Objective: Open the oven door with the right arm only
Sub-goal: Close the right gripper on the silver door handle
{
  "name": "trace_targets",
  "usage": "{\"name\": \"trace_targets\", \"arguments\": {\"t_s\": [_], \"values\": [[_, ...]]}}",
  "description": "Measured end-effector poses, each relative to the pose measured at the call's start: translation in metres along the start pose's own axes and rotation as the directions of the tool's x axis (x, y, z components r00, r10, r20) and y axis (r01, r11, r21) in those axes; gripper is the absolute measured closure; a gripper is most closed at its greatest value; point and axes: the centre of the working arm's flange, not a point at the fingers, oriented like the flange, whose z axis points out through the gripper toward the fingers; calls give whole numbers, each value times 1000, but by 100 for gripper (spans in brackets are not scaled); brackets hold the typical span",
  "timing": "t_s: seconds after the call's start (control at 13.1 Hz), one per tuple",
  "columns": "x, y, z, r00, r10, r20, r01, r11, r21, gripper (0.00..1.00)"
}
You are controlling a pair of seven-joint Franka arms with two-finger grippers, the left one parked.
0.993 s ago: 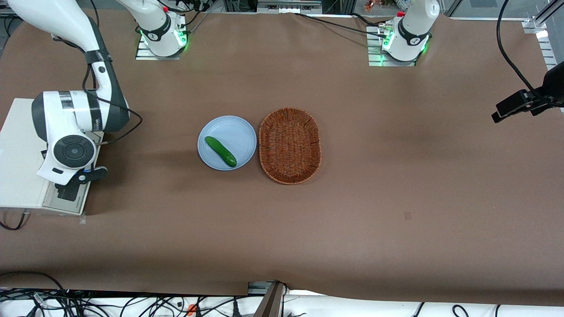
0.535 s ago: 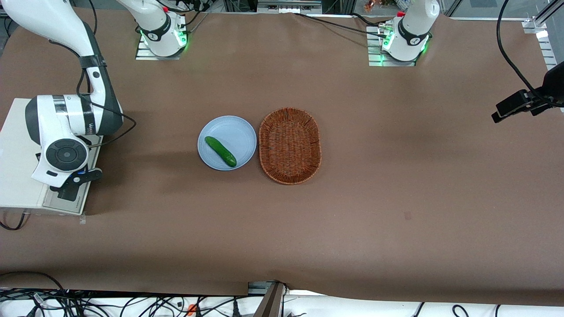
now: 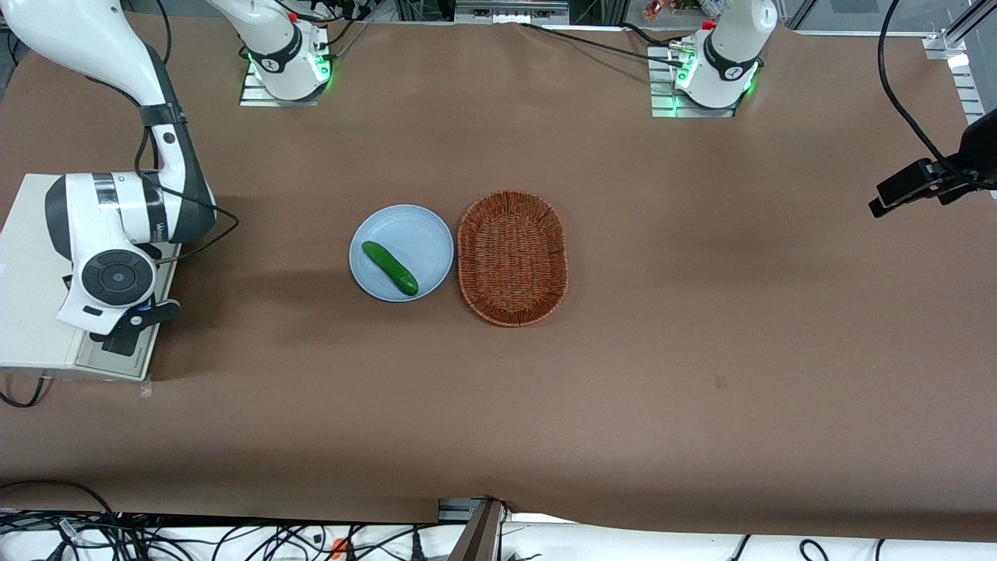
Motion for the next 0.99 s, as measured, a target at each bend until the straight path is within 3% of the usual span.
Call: {"name": "trace_targets", "arguments": {"t_s": [0.61, 0.99], "values": [[2, 0, 2, 1000, -7, -7, 7, 1000, 5, 99], [5, -7, -7, 999, 6, -37, -4, 998, 63, 99]]}}
